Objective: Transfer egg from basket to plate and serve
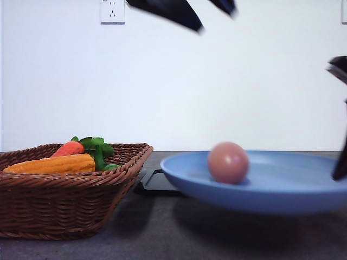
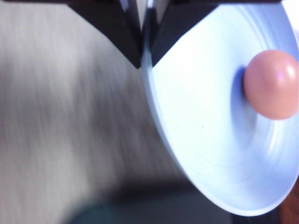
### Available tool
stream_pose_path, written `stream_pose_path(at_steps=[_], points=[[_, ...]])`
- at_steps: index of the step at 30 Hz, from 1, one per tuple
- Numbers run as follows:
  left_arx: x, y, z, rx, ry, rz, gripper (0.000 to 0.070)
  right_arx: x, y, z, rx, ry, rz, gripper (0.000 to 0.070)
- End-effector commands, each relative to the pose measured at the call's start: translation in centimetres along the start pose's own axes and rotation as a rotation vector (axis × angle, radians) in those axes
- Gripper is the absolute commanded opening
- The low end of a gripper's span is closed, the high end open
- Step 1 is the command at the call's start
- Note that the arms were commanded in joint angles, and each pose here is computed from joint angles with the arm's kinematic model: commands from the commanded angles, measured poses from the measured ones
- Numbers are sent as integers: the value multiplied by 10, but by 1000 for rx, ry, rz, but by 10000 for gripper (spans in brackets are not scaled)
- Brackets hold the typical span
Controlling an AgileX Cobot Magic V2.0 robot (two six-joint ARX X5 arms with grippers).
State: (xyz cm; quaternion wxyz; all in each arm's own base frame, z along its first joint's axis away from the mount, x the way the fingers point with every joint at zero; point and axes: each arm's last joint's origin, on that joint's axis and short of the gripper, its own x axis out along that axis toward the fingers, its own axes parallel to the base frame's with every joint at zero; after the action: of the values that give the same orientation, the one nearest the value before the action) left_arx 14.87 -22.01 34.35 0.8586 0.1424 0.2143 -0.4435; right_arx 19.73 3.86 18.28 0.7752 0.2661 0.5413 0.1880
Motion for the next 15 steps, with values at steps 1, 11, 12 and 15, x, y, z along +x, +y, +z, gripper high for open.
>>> stream_pose_path(at_steps=[1,11,12,15], points=[[-21,2,8,-5,-58,29,361,0,3,14,-25,-18,13,0],[-120,17,2,-47,-220,262,361,22,1,84,1,-21,-5,0],[-127,18,1,-51,-232,275,361,25,0,90,2,-18,-7,0],[-147,18,-4,-61,-265,309,361,38,-4,107,10,-9,-12,0]])
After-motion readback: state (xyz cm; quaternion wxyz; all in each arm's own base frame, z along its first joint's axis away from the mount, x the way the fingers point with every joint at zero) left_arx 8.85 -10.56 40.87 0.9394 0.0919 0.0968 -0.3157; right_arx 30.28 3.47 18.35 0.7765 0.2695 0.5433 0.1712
